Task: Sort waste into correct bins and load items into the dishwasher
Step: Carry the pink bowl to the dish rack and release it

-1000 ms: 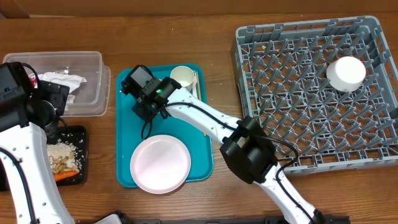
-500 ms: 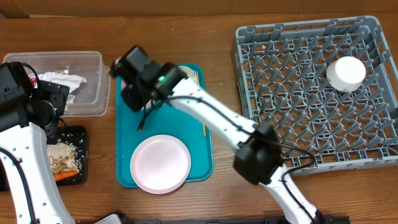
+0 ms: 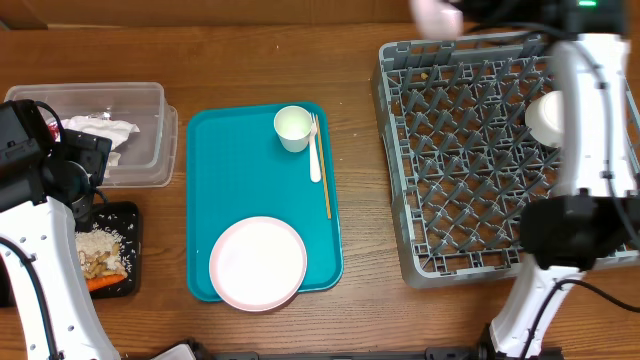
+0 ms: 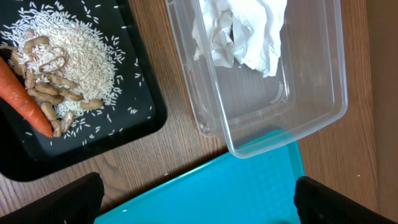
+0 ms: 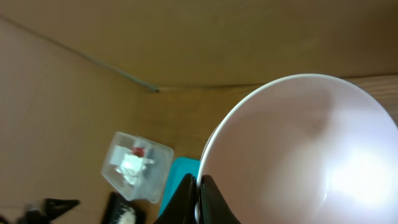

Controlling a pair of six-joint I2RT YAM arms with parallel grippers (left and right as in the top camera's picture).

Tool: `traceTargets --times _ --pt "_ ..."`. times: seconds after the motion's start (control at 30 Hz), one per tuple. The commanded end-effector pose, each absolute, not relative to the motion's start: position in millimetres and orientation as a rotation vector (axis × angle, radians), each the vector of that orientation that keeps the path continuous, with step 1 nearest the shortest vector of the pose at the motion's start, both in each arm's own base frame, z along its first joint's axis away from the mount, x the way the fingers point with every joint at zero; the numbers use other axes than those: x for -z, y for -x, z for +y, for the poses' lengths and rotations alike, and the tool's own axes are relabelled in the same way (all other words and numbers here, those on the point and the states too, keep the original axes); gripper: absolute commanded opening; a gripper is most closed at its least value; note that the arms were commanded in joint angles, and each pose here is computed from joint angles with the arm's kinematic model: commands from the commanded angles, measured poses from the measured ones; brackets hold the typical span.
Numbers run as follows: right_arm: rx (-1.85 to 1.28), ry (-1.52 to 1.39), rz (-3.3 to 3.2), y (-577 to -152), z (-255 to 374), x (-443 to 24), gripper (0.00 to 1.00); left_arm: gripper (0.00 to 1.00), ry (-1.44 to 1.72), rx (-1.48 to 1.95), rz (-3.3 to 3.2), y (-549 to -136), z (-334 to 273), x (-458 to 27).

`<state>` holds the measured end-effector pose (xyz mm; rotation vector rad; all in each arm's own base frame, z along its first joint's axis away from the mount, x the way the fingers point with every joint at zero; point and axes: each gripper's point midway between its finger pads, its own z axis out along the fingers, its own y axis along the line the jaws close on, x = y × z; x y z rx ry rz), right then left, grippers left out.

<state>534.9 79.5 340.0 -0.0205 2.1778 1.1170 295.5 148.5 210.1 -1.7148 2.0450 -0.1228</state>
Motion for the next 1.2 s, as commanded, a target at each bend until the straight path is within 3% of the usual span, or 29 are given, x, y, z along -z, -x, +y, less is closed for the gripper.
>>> traceTargets --times 0.0,0.13,0.43,0.67,0.93,1.17 --pt "-1.384 0.047 2.106 -519.0 60.8 -351.2 0.04 1.00 1.721 0.127 2.038 -296.1 147.8 -210.5" --pt "-1.400 -0.101 2.148 -528.6 23.1 -320.7 0.04 1.00 1.721 0.127 2.038 -296.1 147.8 -210.5" --pt "-1.492 -0.357 2.279 -546.5 15.6 -250.1 0.04 1.00 1.721 0.127 2.038 -296.1 147.8 -210.5" --pt "-1.267 -0.535 2.387 -553.5 -8.0 -213.1 0.04 1.00 1.721 0.127 2.038 -296.1 147.8 -210.5" --pt "-1.264 -0.592 2.412 -556.8 -17.6 -177.0 0.04 1.00 1.721 0.127 2.038 -296.1 147.8 -210.5" --pt "-1.247 -0.662 2.370 -559.4 -45.6 -176.2 0.04 1.00 1.721 0.128 2.038 -296.1 147.7 -210.5"
